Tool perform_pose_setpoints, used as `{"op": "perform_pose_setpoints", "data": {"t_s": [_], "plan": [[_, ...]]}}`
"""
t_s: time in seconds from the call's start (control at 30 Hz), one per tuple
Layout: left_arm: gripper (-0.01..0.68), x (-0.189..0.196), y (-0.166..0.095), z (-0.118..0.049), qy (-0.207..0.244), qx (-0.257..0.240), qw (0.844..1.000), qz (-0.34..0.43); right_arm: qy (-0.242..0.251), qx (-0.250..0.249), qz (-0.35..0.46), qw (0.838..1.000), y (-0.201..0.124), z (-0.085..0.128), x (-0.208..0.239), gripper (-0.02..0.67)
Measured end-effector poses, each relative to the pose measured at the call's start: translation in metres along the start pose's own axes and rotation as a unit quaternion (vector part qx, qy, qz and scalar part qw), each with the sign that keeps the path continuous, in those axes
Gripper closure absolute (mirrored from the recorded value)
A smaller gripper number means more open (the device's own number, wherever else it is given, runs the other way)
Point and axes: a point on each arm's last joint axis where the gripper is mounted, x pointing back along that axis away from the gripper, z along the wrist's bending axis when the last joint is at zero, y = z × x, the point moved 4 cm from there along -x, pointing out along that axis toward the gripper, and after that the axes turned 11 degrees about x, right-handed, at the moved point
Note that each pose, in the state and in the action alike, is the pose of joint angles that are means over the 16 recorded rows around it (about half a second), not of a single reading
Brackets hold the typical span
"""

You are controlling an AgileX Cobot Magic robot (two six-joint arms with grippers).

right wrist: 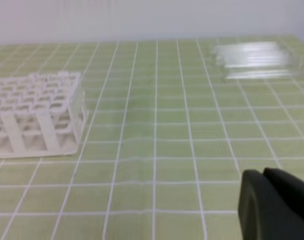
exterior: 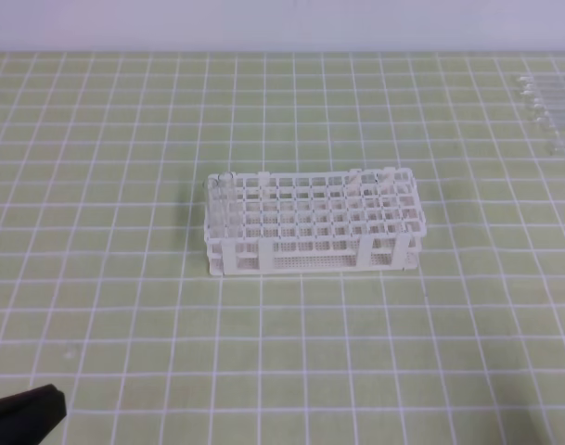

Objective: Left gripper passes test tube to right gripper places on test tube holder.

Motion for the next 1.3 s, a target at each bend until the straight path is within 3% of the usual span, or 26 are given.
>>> {"op": "perform_pose_setpoints", "data": {"t_s": [0.93, 1.17, 1.3], "plan": [[0.675, -0.001, -0.002, 0.001, 0.003, -0.008, 1.000, 0.000, 0.007, -0.004, 0.015, 1.000, -0.004, 0.002, 0.001, 0.665], [0.675, 0.002, 0.008, 0.003, 0.010, -0.045, 0.997, -0.058, 0.006, -0.004, 0.015, 1.000, -0.004, 0.002, 0.001, 0.665], [0.675, 0.008, 0.017, 0.008, 0.041, -0.055, 0.992, -0.109, 0.006, -0.004, 0.014, 1.000, -0.004, 0.002, 0.001, 0.665]]}}
